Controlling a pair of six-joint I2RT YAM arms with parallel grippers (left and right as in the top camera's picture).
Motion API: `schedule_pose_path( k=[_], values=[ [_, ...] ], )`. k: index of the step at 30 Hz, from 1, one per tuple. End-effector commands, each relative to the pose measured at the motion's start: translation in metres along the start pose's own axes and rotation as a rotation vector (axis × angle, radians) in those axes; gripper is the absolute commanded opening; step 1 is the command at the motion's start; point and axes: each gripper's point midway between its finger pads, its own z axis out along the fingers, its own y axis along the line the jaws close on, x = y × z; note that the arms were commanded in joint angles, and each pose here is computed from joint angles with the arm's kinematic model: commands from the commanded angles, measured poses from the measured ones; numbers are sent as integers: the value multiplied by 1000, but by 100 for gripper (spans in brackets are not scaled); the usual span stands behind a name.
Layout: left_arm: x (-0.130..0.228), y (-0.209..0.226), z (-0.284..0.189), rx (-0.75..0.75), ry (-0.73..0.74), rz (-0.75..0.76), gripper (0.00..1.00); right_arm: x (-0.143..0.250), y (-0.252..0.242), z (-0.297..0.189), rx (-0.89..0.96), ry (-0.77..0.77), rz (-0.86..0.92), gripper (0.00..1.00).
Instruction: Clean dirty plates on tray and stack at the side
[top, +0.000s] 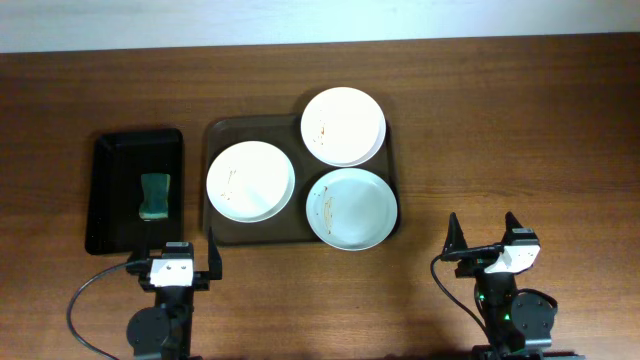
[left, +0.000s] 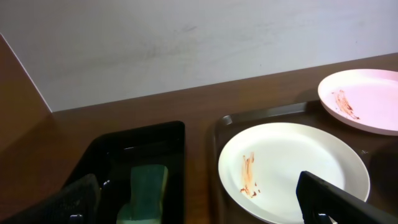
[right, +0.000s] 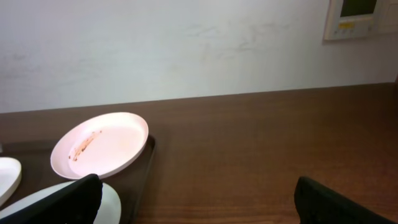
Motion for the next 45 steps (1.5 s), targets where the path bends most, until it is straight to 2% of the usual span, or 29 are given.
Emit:
schedule_pose_path(
  k=[1, 5, 12, 16, 21, 25, 30, 35, 39, 42, 44, 45],
  values=[
    [-6, 0, 0, 1, -31, 17, 99, 2, -2, 0, 10, -1, 4, 98],
    [-24, 3, -2, -10, -97, -9, 99, -9, 0, -1, 0, -26, 3, 98],
    [-75, 11, -12, -10, -127, -35, 99, -62, 5, -12, -9, -134, -5, 98],
    [-109, 18, -12, -9, -118, -35, 99, -83, 8, -17, -14, -167, -5, 98],
    [-138, 18, 4, 39, -34, -38, 99, -109, 14, -11, -32, -137, -6, 98],
    [-153, 17, 26, 84, 79, -46, 99, -131, 22, 7, -58, -32, -3, 98],
    [-165, 2, 62, 216, 243, -72, 99, -147, 25, 38, -51, 188, 11, 98],
    [-163, -9, 95, 315, 440, -113, 99, -145, 25, 61, -21, 495, 32, 98],
    [-161, -25, 107, 426, 538, -162, 99, -133, 25, 69, 0, 737, 51, 98],
    [-161, -43, 109, 538, 552, -206, 99, -129, 52, 75, -137, 839, 137, 98],
    [-157, -49, 107, 564, 574, -218, 99, -131, 78, 86, -293, 836, 202, 98],
    [-158, -51, 106, 574, 575, -229, 99, -125, 78, 87, -293, 860, 209, 98]
  ],
)
